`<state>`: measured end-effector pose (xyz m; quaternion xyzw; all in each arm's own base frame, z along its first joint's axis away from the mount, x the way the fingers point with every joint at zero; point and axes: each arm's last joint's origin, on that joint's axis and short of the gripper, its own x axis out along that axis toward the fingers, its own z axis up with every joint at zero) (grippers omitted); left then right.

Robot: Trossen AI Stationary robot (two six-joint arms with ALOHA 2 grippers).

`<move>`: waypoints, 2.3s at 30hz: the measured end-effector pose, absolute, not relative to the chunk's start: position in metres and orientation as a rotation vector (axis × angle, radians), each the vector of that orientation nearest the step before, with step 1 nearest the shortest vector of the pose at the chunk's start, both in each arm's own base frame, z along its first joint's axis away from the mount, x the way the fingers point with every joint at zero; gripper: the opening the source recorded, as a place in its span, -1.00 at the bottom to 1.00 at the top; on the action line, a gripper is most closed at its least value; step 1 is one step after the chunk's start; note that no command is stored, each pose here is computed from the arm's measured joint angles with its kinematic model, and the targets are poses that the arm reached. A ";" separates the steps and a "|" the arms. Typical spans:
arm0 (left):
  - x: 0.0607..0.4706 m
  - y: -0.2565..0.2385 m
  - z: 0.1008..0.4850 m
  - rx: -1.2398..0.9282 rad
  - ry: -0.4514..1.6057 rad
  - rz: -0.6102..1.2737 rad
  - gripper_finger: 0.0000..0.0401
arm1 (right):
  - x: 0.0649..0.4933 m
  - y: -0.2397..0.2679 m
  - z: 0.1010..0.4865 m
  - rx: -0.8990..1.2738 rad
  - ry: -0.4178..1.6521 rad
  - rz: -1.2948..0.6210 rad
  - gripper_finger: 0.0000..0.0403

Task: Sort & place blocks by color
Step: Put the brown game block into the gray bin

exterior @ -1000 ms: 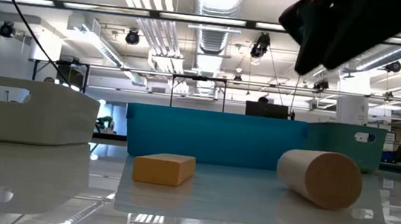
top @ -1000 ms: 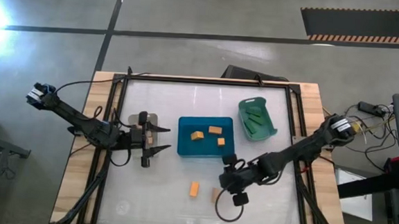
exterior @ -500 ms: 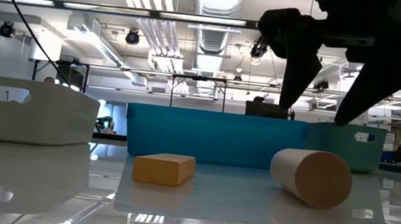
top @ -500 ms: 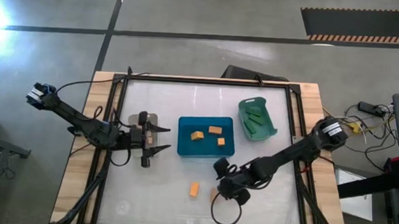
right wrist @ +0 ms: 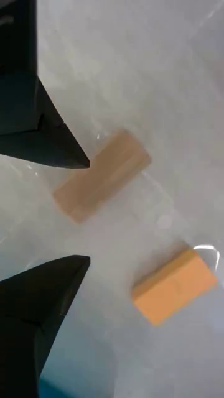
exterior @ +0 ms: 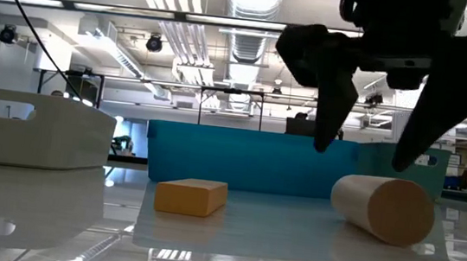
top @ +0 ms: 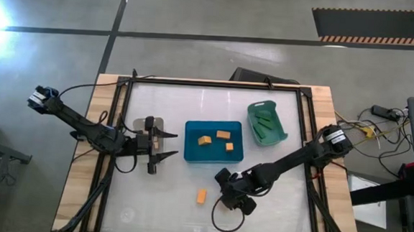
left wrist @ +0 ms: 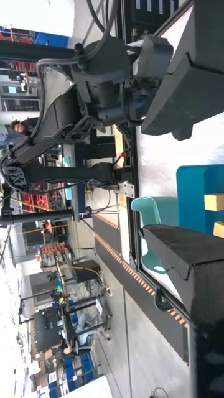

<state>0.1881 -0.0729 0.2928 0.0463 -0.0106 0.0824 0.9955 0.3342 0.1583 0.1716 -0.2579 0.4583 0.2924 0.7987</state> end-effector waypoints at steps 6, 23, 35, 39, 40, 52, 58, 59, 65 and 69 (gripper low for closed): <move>0.188 -0.073 0.293 0.093 -0.022 0.165 0.15 | 0.338 0.161 0.154 -0.543 1.015 0.684 0.16; 0.188 -0.073 0.294 0.088 -0.030 0.165 0.15 | 0.343 0.164 0.143 -0.544 1.003 0.721 -0.33; 0.188 -0.073 0.294 0.088 -0.031 0.166 0.15 | 0.342 0.163 0.147 -0.509 1.012 0.698 -0.42; 0.188 -0.073 0.293 0.088 -0.031 0.166 0.15 | 0.340 0.163 0.153 -0.475 1.016 0.677 -0.42; 0.188 -0.073 0.293 0.088 -0.031 0.166 0.15 | 0.340 0.162 0.154 -0.471 1.018 0.674 -0.42; 0.188 -0.073 0.293 0.087 -0.032 0.166 0.15 | 0.333 0.159 0.171 -0.421 1.031 0.633 -0.42; 0.188 -0.073 0.293 0.088 -0.031 0.166 0.15 | 0.328 0.157 0.179 -0.402 1.031 0.610 -0.42; 0.188 -0.073 0.293 0.088 -0.031 0.166 0.15 | 0.328 0.156 0.180 -0.398 1.027 0.603 -0.42; 0.188 -0.073 0.293 0.088 -0.031 0.166 0.15 | 0.320 0.152 0.186 -0.384 1.020 0.573 -0.42; 0.188 -0.073 0.293 0.088 -0.031 0.166 0.15 | 0.312 0.147 0.192 -0.376 1.009 0.526 -0.42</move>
